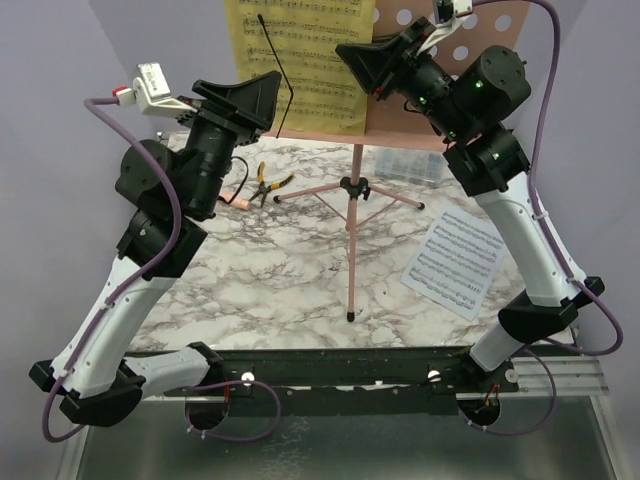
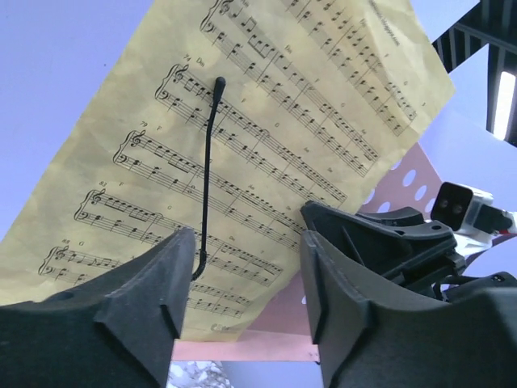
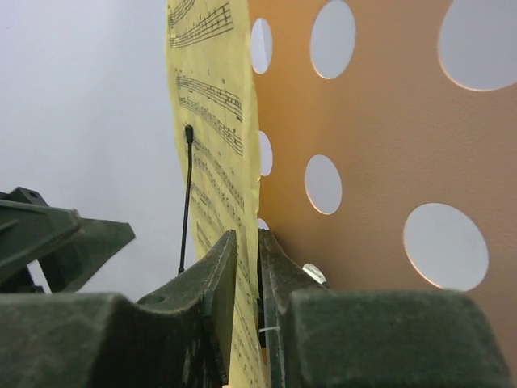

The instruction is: Set up the instrument practice props

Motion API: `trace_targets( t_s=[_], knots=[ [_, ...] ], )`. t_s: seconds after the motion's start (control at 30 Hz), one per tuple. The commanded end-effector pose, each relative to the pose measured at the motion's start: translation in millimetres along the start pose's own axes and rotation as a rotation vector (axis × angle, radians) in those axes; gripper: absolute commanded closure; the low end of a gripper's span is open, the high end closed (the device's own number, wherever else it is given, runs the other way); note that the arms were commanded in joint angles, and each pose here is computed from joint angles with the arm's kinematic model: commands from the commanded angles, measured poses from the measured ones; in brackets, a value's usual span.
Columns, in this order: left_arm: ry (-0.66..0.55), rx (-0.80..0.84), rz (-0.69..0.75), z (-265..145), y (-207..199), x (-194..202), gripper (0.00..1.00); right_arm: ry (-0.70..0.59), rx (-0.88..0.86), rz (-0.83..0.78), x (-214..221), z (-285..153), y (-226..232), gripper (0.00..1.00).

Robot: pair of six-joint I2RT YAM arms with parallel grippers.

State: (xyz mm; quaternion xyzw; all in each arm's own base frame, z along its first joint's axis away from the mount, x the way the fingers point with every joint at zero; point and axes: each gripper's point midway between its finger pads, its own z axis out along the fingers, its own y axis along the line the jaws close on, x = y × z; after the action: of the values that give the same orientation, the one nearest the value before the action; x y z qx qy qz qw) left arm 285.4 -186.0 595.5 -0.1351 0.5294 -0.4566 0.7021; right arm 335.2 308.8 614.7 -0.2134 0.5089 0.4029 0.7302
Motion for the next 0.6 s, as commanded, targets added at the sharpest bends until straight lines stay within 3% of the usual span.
trace_targets(
  t_s=[0.0, 0.2, 0.33, 0.57],
  knots=[
    [0.007, 0.034, -0.005, -17, -7, -8, 0.36, -0.040, 0.034, -0.017, -21, -9, 0, 0.75],
    [0.051, 0.057, -0.018, -38, -8, -5, 0.22, -0.015, 0.125, 0.031, -40, -29, -4, 0.44],
    [0.115, 0.093, -0.030, -60, -9, 4, 0.16, 0.041, 0.173, 0.066, -49, -69, 3, 0.28],
    [0.253, 0.120, -0.040, -108, 5, 31, 0.10, 0.153, 0.103, 0.113, -22, -158, 38, 0.24]
  ],
)
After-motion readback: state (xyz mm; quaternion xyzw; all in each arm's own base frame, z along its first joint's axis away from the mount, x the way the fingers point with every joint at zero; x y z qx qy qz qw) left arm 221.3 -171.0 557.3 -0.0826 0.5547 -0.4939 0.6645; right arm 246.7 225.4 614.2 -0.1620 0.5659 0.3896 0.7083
